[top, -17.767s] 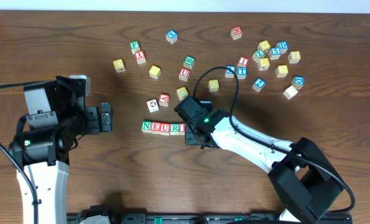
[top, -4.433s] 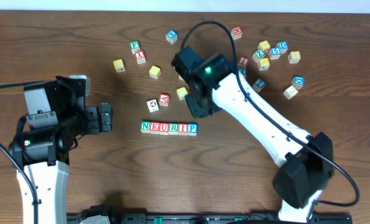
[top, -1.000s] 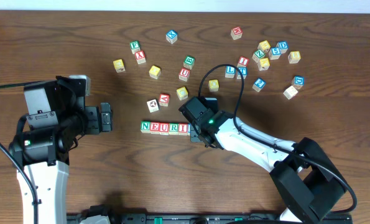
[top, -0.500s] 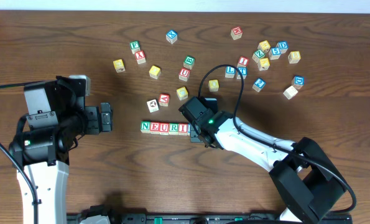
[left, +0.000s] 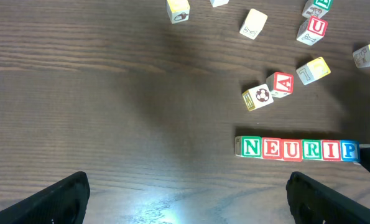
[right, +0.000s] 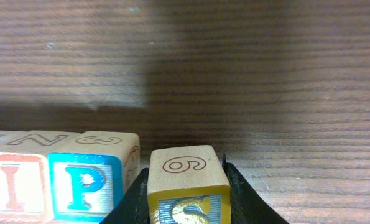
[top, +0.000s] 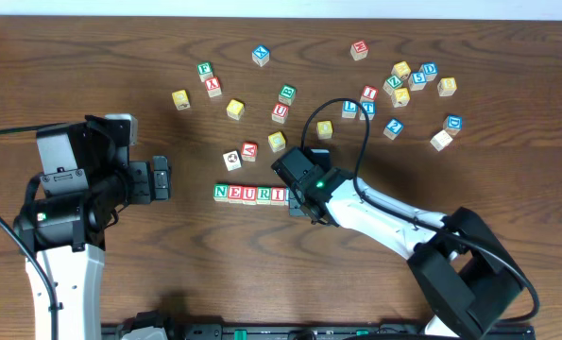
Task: Spell out NEURIPS
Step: 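Lower the S block onto the table right of the P block, then open the right gripper to release the S block and rise, then lower the right gripper beside the S block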
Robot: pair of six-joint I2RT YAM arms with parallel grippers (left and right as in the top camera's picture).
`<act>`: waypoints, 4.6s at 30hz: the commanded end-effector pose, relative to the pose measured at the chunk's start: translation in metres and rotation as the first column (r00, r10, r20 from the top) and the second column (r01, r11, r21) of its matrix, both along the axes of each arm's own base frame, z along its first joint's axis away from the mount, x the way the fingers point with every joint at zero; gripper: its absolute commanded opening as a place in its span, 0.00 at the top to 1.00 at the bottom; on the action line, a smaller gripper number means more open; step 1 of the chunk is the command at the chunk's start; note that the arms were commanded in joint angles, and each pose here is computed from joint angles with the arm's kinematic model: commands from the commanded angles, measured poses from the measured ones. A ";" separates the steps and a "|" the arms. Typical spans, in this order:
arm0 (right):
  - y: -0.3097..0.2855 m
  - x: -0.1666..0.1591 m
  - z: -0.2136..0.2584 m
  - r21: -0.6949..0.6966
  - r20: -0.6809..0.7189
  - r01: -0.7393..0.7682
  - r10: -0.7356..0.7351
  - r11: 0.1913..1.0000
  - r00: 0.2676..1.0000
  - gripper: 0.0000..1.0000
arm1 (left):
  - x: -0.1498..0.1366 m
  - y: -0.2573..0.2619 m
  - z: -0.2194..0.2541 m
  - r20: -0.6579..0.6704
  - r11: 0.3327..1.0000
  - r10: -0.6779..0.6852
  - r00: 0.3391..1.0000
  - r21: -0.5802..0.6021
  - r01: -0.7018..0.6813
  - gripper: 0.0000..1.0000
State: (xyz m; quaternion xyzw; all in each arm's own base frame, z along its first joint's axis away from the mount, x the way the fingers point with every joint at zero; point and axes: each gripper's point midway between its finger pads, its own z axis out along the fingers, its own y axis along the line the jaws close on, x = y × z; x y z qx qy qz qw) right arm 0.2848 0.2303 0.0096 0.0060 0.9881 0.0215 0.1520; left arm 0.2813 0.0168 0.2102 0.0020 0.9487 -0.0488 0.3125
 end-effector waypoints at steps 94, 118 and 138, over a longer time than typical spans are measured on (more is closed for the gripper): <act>-0.050 -0.038 0.016 -0.077 -0.114 0.114 -0.122 0.990 0.986 0.87 | 0.002 0.002 0.006 0.015 1.000 -0.008 1.000 0.015 0.008 0.01; -0.039 -0.024 0.008 -0.012 -0.037 0.118 -0.118 0.993 0.992 0.86 | 0.002 0.002 0.006 0.015 1.000 -0.008 1.000 0.015 0.008 0.01; -0.033 -0.014 0.012 0.008 0.010 0.111 -0.112 0.994 0.994 0.84 | 0.002 0.002 0.006 0.015 1.000 -0.008 1.000 0.015 0.008 0.01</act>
